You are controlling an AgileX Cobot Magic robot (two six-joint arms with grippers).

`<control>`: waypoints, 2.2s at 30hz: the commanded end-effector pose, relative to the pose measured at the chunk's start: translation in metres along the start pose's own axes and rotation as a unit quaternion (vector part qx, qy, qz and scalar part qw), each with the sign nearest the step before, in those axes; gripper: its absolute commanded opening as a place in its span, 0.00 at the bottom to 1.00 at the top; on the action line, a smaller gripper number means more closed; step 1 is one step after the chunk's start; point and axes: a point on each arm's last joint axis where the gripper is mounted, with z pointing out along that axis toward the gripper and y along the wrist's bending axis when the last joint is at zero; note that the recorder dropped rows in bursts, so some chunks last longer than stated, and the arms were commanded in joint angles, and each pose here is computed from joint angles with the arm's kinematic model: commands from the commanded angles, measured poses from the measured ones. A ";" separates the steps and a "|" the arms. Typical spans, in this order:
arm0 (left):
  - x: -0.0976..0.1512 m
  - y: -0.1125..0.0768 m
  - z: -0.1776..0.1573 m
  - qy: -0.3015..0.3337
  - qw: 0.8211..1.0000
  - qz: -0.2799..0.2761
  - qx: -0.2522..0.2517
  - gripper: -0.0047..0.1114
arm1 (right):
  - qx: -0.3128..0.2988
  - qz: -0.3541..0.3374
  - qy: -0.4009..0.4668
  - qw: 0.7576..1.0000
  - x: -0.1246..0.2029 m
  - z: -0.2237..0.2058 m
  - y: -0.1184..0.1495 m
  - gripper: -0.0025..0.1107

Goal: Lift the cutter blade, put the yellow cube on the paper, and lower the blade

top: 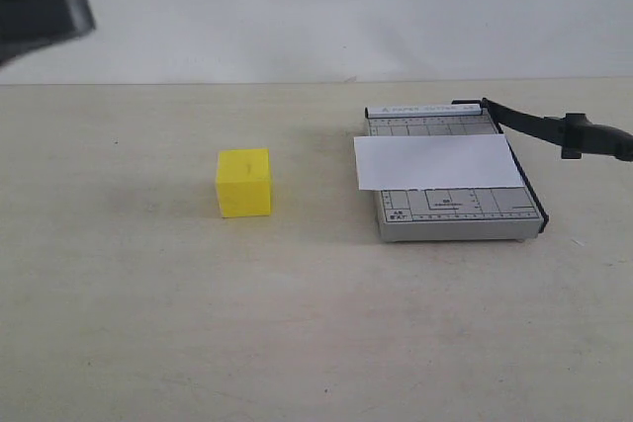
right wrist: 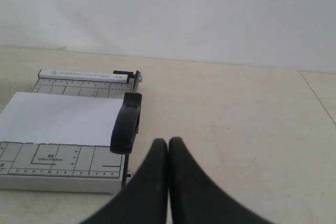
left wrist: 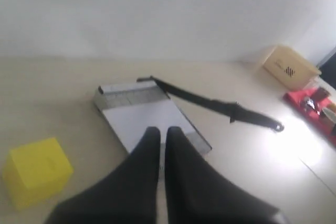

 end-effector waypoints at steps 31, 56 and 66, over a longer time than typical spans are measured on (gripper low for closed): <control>0.126 -0.006 0.350 0.166 0.974 0.148 -0.045 0.08 | 0.001 0.001 0.002 1.000 0.000 0.000 0.000 0.02; 0.165 -0.015 0.379 0.182 0.973 0.138 0.003 0.08 | -0.001 0.009 -0.013 1.000 -0.003 0.000 0.000 0.02; 0.158 -0.031 0.388 0.158 0.976 0.153 -0.002 0.08 | -0.001 0.010 -0.009 1.000 -0.002 0.000 0.000 0.02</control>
